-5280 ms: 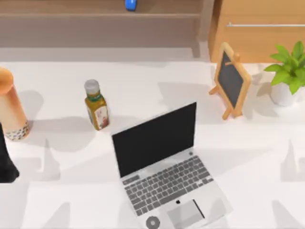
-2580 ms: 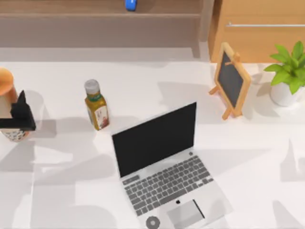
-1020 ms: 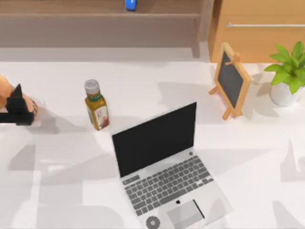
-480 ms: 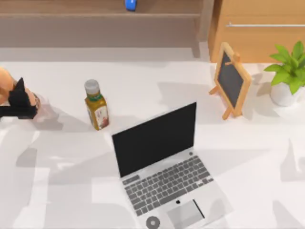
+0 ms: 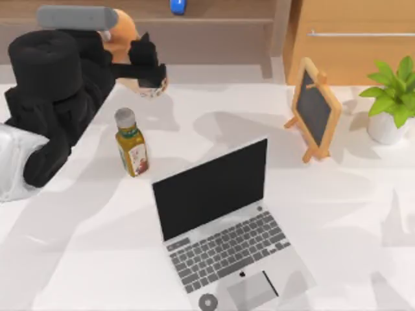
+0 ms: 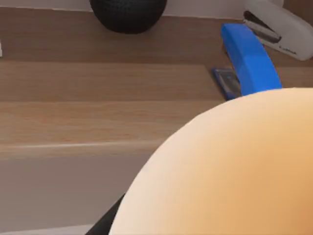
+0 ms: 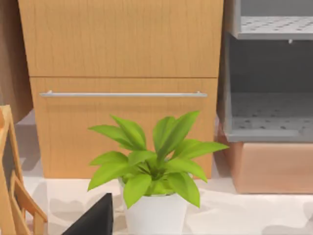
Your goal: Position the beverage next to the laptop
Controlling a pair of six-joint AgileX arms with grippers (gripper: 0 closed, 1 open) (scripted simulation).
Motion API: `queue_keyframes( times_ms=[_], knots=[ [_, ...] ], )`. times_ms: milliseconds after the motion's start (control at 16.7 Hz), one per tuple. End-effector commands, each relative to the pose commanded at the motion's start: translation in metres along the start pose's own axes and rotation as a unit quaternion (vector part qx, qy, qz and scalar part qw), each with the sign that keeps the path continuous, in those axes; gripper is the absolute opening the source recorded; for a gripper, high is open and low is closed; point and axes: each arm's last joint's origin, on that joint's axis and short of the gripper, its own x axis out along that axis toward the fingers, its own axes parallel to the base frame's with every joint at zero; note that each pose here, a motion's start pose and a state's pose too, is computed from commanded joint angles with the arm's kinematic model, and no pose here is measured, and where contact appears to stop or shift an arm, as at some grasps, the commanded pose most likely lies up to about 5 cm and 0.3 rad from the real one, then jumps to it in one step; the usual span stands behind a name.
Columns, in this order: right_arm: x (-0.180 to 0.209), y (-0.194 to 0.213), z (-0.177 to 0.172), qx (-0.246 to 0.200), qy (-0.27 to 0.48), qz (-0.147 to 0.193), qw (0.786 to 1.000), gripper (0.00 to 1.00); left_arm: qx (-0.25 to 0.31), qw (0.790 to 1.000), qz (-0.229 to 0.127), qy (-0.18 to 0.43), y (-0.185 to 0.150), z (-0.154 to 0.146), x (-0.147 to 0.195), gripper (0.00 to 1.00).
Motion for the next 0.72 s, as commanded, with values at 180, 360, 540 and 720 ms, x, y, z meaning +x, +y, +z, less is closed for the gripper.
queue_keyframes(
  times_ms=[180, 360, 540, 720],
  knots=[
    [0.000, 0.000, 0.000, 0.000, 0.000, 0.000, 1.000, 1.00, -0.035, 0.998, -0.039, 0.032, -0.090, 0.031, 0.004, 0.00],
    [0.000, 0.000, 0.000, 0.000, 0.000, 0.000, 1.000, 1.00, -0.062, 0.993, -0.056, 0.082, -0.177, 0.047, -0.019, 0.00],
    [0.000, 0.000, 0.000, 0.000, 0.000, 0.000, 1.000, 1.00, -0.055, 0.987, -0.040, 0.149, -0.245, 0.029, -0.055, 0.00],
    [0.000, 0.000, 0.000, 0.000, 0.000, 0.000, 1.000, 1.00, -0.018, 0.980, -0.004, 0.196, -0.288, -0.008, -0.090, 0.00]
  ],
)
